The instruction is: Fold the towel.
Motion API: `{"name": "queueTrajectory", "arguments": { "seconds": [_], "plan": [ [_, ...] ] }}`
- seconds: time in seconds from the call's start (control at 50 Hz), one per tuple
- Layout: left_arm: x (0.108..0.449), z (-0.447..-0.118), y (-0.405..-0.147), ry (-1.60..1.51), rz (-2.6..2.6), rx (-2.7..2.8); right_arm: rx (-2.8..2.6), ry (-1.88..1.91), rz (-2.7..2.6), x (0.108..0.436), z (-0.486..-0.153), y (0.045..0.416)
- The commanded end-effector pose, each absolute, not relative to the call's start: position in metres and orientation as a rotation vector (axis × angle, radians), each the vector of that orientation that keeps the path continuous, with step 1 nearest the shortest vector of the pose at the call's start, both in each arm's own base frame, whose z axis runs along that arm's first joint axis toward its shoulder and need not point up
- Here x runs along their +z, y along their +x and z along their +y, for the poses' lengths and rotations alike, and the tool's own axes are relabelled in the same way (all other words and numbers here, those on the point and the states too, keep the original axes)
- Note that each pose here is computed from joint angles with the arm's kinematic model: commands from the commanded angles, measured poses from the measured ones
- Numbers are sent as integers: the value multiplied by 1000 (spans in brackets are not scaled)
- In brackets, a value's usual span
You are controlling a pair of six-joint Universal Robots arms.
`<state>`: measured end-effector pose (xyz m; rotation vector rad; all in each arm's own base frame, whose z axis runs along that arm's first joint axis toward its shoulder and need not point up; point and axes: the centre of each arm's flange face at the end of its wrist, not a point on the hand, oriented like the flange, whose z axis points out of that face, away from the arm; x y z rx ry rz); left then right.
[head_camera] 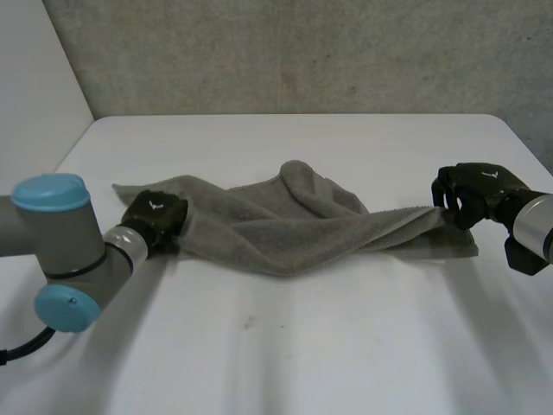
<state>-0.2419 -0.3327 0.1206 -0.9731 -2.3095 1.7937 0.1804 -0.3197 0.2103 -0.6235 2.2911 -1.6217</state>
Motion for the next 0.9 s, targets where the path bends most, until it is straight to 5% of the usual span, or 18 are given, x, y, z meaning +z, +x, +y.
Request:
{"name": "queueTrajectory", "arguments": {
  "seconds": [0.02,0.12,0.22,0.32,0.46,0.7,0.8,0.9],
  "plan": [
    [180,-317,-239,-917,-2199,1932,-1727,-634,2232,239,-322,180],
    [245,-297,-235,-823,-2052,2085,-1808,-669,2162,293,-304,182],
    [344,-253,-217,-741,-1827,2302,-2025,-797,2007,395,-262,180],
    [365,-247,-204,-738,-1820,2323,-2080,-935,1988,430,-244,180],
    [346,-260,-187,-717,-1994,2204,-1814,-1101,2192,396,-267,181],
    [226,-332,-197,-725,-2352,1723,-1448,-1405,2374,289,-314,219],
    [219,-365,-212,-751,-2310,1751,-1588,-1482,2383,264,-346,234],
    [266,-398,-231,-761,-2117,2004,-2063,-1482,2209,295,-385,255]
  ]
}}
